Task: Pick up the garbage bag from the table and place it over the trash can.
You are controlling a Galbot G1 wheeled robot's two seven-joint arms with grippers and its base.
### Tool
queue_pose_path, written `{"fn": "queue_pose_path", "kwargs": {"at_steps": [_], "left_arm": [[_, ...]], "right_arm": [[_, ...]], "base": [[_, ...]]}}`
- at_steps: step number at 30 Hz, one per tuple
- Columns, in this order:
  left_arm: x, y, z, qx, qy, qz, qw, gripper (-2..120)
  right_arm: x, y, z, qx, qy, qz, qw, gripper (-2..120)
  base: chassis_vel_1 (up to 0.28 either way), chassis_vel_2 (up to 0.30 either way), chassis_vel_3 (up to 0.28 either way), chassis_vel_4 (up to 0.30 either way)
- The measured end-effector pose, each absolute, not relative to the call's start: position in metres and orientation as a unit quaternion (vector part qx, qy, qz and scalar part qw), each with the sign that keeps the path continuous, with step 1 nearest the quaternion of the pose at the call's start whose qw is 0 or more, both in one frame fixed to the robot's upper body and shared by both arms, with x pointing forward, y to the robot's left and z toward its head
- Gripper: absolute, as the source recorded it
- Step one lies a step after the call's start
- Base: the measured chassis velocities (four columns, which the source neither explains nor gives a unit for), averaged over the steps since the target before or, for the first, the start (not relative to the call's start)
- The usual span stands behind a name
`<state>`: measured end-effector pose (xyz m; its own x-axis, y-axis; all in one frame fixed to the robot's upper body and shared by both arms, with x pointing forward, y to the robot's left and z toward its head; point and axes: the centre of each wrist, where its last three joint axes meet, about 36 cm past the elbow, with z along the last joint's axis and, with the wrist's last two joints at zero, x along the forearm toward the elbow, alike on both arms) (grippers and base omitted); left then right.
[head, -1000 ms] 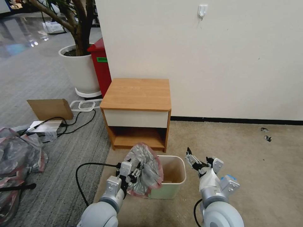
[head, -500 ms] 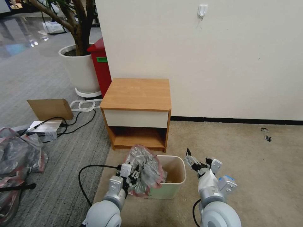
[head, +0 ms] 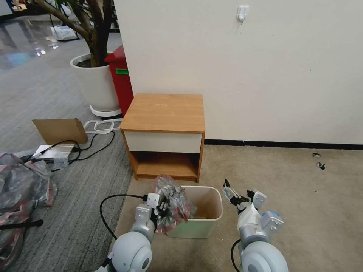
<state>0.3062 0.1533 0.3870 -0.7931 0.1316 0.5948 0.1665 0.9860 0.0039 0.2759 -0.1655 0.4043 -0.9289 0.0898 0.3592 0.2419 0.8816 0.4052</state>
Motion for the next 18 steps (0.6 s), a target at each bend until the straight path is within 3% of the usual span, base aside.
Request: {"fn": "queue_pose_path", "kwargs": {"at_steps": [6, 14, 18], "left_arm": [[0.306, 0.150, 0.385, -0.081, -0.946, -0.020, 0.314, 9], [0.302, 0.151, 0.384, -0.082, -0.957, 0.004, 0.278, 8], [0.299, 0.161, 0.388, -0.080, -0.964, 0.011, 0.253, 8]], "right_arm": [[0.277, -0.164, 0.406, -0.066, -0.960, -0.222, 0.158, 100], [0.270, -0.168, 0.406, 0.035, -0.974, -0.168, 0.149, 100], [0.265, -0.172, 0.416, 0.162, -0.959, -0.143, 0.182, 100]], "base": [[0.000, 0.000, 0.000, 0.000], [0.000, 0.000, 0.000, 0.000], [0.000, 0.000, 0.000, 0.000]]}}
